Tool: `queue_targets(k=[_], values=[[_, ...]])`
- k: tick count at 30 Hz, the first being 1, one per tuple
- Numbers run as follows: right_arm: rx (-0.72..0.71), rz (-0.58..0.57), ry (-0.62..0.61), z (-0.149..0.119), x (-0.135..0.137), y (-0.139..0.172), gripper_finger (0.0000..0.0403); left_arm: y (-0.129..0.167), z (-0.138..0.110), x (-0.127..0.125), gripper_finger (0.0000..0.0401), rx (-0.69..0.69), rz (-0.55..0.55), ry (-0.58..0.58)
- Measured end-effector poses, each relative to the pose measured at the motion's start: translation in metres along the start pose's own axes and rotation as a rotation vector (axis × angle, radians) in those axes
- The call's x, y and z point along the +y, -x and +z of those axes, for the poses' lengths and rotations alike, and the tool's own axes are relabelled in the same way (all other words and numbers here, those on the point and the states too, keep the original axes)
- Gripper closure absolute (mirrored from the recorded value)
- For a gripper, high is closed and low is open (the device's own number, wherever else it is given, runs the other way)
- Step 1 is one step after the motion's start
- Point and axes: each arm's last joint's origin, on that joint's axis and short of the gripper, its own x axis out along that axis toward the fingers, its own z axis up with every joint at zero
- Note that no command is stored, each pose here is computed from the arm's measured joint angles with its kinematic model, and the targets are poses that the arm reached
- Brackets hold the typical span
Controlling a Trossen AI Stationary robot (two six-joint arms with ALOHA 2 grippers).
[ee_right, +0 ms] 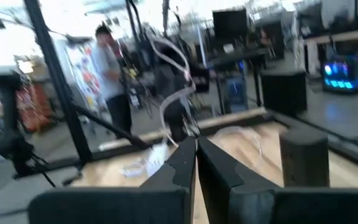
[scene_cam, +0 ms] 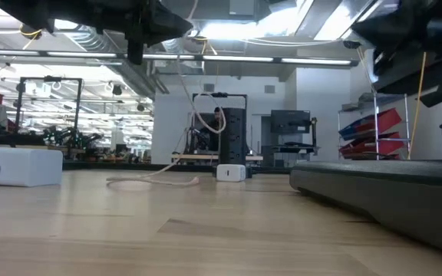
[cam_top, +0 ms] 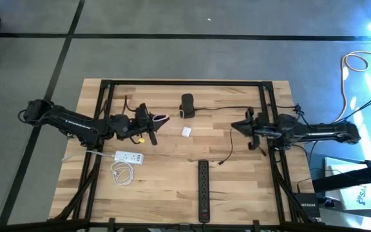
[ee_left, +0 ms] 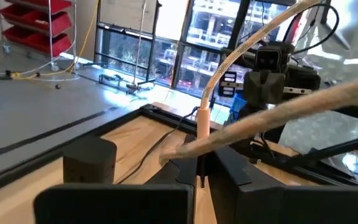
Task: Insert USB
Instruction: Insert the pink USB cable into the white USB adapter
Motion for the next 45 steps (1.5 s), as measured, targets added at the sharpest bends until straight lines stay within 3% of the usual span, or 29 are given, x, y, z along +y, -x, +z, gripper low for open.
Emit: queue_targets(k=[8,15,20,23,34,38,45], values=[[0.113,-0.11,0.09,0.0,0.0,-0.058,0.0402,-0.002,-0.008,-0.001,0.0389,0.049,-0.022,-0.057],[0.16,0.052,0.196,0.006,0.01,-0.133,0.0402,-0.002,-0.012,-0.002,0.0388,0.093,-0.076,-0.139],[0.182,0.166,0.202,0.016,0.018,-0.188,0.0402,-0.002,-0.013,-0.003,0.0387,0.099,-0.097,-0.152],[0.187,0.18,0.23,0.017,0.019,-0.209,0.0402,0.0,-0.013,-0.006,0.0387,0.101,-0.122,-0.166],[0.167,0.228,0.254,0.014,0.021,-0.241,0.0387,0.007,-0.014,-0.019,0.0387,0.082,-0.17,-0.188],[0.165,0.234,0.273,0.014,0.022,-0.245,0.0361,0.007,-0.014,-0.019,0.0387,0.081,-0.167,-0.187],[0.131,0.218,0.274,0.017,0.022,-0.245,0.0355,0.007,-0.014,-0.019,0.0387,0.081,-0.167,-0.19]])
